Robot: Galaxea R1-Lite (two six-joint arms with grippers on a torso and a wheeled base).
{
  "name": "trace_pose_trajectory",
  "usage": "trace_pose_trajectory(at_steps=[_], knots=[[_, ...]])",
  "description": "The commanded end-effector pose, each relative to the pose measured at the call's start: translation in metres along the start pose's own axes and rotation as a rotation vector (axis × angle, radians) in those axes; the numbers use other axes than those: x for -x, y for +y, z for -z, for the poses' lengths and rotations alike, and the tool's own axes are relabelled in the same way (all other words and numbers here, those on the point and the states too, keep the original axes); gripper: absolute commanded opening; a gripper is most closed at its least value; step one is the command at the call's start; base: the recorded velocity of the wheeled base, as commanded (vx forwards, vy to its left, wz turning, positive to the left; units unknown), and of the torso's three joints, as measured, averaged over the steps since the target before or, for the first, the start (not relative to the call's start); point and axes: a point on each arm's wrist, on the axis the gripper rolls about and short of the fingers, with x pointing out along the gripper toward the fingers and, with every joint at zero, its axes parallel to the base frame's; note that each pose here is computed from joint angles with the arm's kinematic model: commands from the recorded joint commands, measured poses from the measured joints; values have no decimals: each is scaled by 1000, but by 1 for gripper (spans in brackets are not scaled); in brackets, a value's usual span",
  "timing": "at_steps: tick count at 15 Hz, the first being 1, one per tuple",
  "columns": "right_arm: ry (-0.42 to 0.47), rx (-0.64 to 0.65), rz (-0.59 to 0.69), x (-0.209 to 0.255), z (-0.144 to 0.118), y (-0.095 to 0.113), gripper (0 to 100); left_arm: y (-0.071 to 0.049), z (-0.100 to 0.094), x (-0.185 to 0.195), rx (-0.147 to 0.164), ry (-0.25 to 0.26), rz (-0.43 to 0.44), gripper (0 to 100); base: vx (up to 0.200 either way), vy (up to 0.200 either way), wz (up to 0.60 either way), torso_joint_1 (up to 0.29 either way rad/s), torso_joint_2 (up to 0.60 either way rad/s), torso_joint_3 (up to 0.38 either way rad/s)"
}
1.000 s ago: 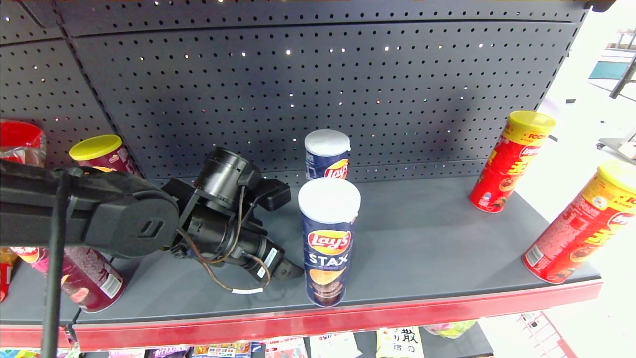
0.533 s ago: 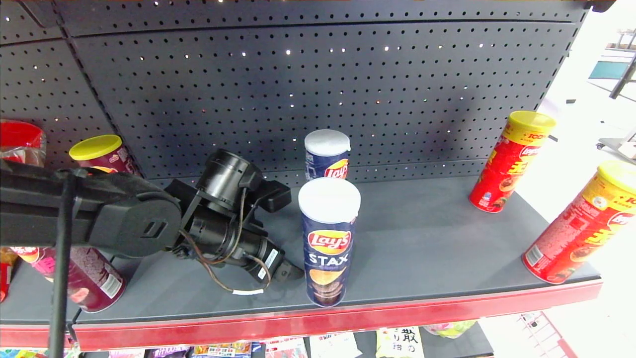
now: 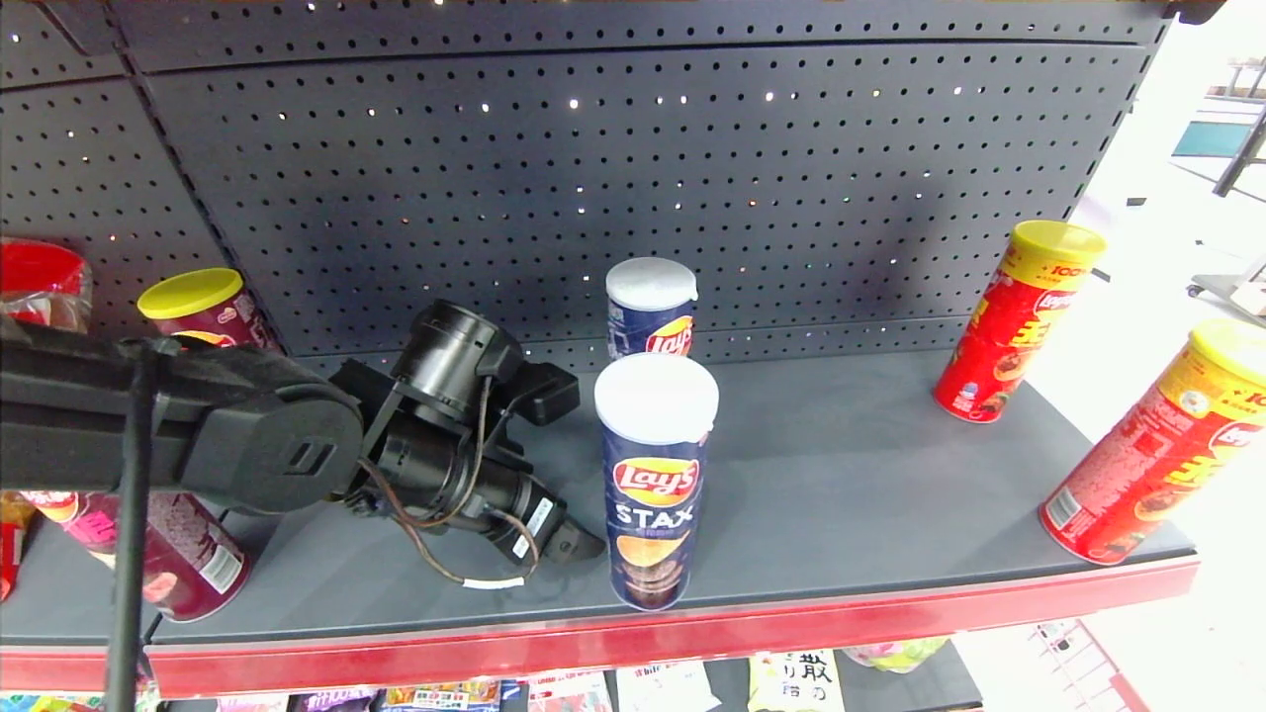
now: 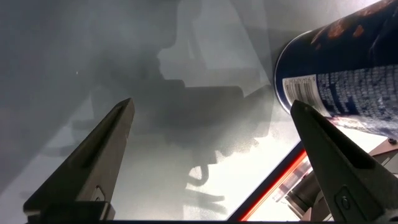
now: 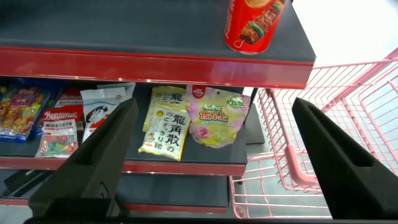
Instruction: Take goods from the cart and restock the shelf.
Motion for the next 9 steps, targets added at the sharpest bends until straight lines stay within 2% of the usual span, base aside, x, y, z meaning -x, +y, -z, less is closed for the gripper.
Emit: trace_pose_trajectory(at_steps=[1, 3, 4, 6, 7, 8, 9], knots=[[1, 0, -1, 0, 0, 0, 100, 2, 3, 4, 6, 2, -10, 100, 0, 0, 0, 0, 0, 0], [1, 0, -2, 0, 0, 0, 100, 4, 6, 25, 15, -38, -38, 100, 0, 0, 0, 0, 0, 0], [2, 1, -7, 0, 0, 0, 100, 1, 10, 42, 14, -67, -41, 100, 0, 0, 0, 0, 0, 0], [-1, 0, -34, 0, 0, 0, 100, -20, 31, 86, -20, -142, -16, 100, 0, 0, 0, 0, 0, 0], [-3, 2, -46, 0, 0, -1, 100, -27, 42, 99, -27, -162, -11, 100, 0, 0, 0, 0, 0, 0], [-9, 9, -75, 0, 1, -1, 100, -33, 63, 122, -28, -202, -17, 100, 0, 0, 0, 0, 0, 0], [-13, 16, -84, 0, 1, -2, 100, -36, 75, 135, -33, -234, -21, 100, 0, 0, 0, 0, 0, 0]])
